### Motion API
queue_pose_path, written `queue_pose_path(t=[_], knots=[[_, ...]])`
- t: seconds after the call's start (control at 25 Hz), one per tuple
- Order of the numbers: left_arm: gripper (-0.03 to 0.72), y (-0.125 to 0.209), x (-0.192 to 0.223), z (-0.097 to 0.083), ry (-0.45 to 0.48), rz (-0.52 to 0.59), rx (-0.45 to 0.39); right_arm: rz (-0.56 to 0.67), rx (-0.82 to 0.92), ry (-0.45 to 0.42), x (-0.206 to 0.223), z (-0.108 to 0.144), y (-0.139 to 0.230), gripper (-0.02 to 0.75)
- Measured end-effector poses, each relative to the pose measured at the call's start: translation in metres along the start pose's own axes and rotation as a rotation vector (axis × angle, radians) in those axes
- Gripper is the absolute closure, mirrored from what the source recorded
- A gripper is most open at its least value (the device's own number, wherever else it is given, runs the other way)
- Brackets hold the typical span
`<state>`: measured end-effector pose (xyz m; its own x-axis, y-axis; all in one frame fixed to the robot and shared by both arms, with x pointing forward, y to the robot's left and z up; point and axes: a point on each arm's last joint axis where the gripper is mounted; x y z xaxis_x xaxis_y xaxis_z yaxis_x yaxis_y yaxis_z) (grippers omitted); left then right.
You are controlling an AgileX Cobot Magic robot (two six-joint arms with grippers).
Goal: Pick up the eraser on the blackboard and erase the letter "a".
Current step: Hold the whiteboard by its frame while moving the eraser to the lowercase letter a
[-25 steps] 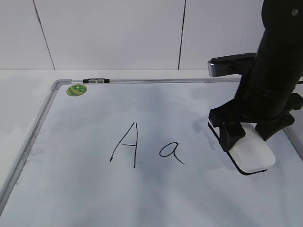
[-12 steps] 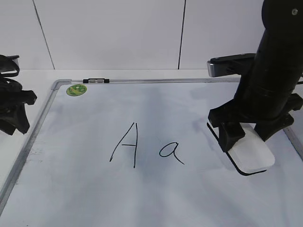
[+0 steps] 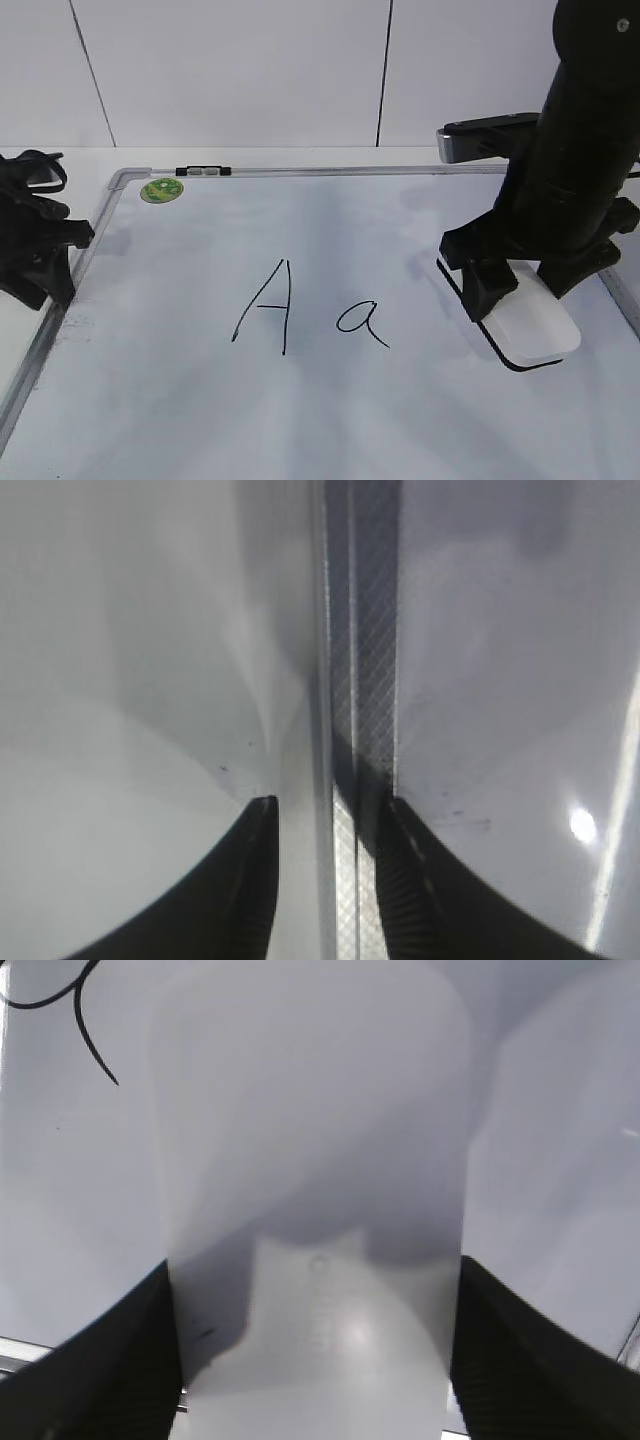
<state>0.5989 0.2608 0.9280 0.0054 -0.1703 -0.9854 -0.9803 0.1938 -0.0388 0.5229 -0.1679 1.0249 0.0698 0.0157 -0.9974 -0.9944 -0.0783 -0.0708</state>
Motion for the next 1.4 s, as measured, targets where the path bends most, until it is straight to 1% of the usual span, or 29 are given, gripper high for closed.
queue_pose_path(t=[0.16,0.32,0.4,0.56,0.64,0.84,0.96,1.24,1.4], knots=[[0.442,-0.002,0.002,0.001,-0.001,0.004,0.0,0.0,0.0,0.0,0.0,0.0,0.0,0.167],[0.466,-0.002,0.002,0.001,-0.001,0.002,0.001,0.0,-0.001,0.0,0.0,0.0,0.0,0.167],[0.509,-0.002,0.002,0.001,0.0,0.001,0.0,0.0,-0.001,0.0,0.0,0.0,0.0,0.167],[0.639,-0.002,0.002,0.001,-0.002,0.002,0.001,0.001,0.0,-0.002,0.0,0.0,0.0,0.167],[0.667,-0.002,0.001,0.0,0.003,-0.001,-0.004,0.002,-0.002,-0.001,0.0,0.0,0.0,0.167],[0.67,-0.002,0.001,0.0,0.005,0.0,-0.009,0.004,-0.014,0.0,0.001,0.0,0.0,0.167],[0.67,-0.002,0.001,0.0,0.005,0.0,-0.009,0.023,-0.033,0.006,0.008,0.005,-0.003,0.167],[0.67,-0.002,0.001,0.0,0.005,0.0,-0.01,0.065,-0.112,0.018,0.028,0.038,-0.024,0.167],[0.67,-0.002,0.001,0.0,0.005,0.0,-0.01,0.036,-0.119,0.011,0.026,0.048,-0.042,0.167]])
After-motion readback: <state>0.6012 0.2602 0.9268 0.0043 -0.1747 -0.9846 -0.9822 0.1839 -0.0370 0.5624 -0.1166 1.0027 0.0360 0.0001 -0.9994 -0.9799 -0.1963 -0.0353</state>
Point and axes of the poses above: a point on each arm's last joint axis where the gripper is mounted, x pointing out along that axis toward the gripper, z along the wrist's bending axis when the last joint is at zero, y = z × x, and after that the axes turned 12 degrees about x, right-handed
